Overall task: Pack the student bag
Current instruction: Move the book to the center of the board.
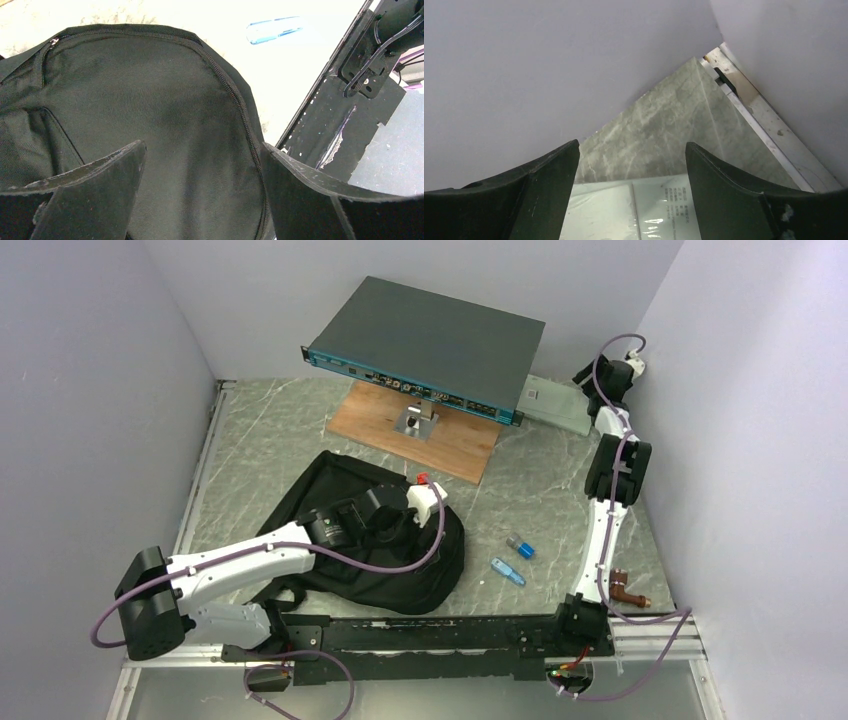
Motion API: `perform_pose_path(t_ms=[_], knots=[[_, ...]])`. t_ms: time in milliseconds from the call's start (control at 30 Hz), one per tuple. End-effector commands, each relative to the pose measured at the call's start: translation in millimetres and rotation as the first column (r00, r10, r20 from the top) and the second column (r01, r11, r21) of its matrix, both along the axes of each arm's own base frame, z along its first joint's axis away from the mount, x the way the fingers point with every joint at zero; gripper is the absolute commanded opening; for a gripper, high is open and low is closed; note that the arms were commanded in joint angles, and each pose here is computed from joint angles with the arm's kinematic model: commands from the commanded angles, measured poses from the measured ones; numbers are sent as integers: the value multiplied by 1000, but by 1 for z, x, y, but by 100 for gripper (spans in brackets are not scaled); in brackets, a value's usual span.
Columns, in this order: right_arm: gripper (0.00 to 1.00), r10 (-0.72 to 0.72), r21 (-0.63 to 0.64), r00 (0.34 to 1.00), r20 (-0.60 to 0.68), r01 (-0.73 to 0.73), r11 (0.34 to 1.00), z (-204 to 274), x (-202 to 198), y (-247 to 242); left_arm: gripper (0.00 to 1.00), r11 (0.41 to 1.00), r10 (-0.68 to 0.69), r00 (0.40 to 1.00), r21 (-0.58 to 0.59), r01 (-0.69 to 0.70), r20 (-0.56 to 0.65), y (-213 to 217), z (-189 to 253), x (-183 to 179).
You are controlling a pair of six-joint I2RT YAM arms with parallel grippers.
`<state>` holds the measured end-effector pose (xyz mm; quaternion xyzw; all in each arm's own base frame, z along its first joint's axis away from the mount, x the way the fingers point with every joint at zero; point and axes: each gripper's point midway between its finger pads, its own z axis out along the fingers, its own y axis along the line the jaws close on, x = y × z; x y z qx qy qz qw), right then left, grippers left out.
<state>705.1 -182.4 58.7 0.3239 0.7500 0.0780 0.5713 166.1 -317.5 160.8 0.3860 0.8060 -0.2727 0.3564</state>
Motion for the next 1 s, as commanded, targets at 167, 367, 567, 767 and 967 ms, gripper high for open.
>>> perform_pose_path(t_ms=[167, 367, 567, 767, 967], knots=[[78, 57, 131, 997, 44, -63, 989, -12, 14, 14, 89, 999, 19, 998, -31, -17, 53, -4, 27, 12], [75, 181, 225, 982, -51, -165, 960, -12, -23, 53, 89, 999, 19, 998, -48, -17, 59, -3, 31, 11], [72, 338, 336, 919, -204, -259, 906, -21, -90, 105, 89, 996, 8, 999, -86, -4, 41, -1, 32, 3], [71, 384, 364, 853, -353, -253, 896, -27, -189, 147, 89, 992, -4, 999, -124, 8, 34, 3, 35, -4], [71, 444, 347, 857, -263, -345, 872, 5, -232, 176, 89, 986, -25, 1000, -163, 27, 15, 0, 40, -12]])
